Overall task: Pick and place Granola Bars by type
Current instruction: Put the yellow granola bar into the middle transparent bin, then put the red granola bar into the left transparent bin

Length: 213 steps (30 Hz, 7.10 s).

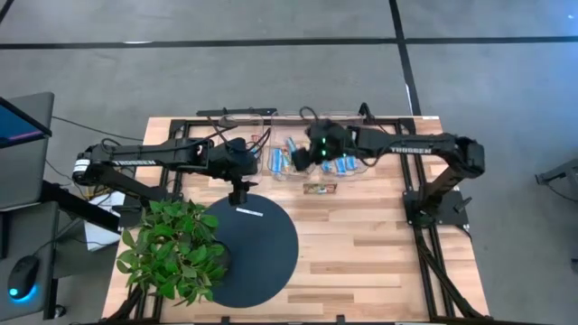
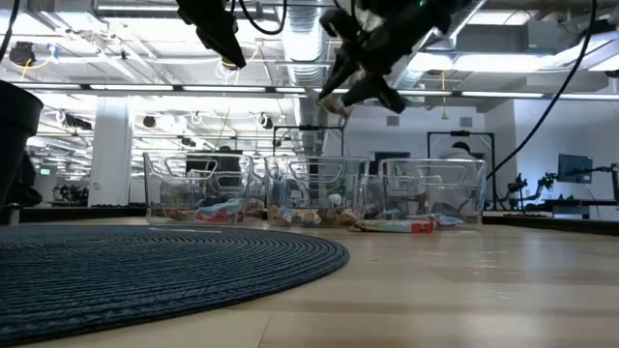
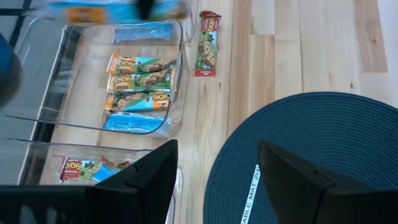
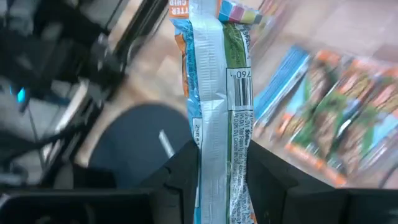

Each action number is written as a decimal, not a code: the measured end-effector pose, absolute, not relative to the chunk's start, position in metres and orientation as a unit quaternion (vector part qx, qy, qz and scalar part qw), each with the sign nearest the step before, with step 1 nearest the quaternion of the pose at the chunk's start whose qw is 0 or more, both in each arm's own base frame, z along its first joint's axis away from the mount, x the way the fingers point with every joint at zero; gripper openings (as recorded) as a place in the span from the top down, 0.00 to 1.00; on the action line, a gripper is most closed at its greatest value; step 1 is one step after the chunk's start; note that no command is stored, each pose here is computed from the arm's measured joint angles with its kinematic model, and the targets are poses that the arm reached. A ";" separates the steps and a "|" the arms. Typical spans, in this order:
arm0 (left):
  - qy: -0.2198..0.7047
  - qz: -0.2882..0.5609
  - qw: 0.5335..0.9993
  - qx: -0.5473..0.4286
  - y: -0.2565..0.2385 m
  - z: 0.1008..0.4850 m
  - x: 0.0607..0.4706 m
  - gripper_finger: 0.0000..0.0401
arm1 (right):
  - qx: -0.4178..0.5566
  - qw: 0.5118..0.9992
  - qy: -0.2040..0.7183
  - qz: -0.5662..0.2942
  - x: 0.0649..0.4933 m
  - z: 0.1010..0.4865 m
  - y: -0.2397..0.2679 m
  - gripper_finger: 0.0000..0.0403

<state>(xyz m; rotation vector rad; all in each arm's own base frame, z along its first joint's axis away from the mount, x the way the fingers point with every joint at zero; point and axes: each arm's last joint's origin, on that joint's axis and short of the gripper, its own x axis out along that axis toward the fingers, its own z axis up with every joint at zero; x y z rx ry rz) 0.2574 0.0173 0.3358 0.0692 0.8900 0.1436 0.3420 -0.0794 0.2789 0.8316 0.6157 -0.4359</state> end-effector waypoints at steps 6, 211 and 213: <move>0.430 0.074 0.900 0.025 0.017 0.336 0.257 0.46 | 0.435 0.825 0.286 -0.221 0.350 0.257 -0.115 0.75; 0.407 -0.130 0.629 0.649 0.063 0.142 0.501 0.65 | 0.104 0.874 0.226 -0.418 0.151 0.384 -0.004 0.40; 0.407 -0.135 0.630 0.647 0.064 0.141 0.500 0.65 | 0.104 0.874 0.226 -0.418 0.151 0.384 -0.004 0.40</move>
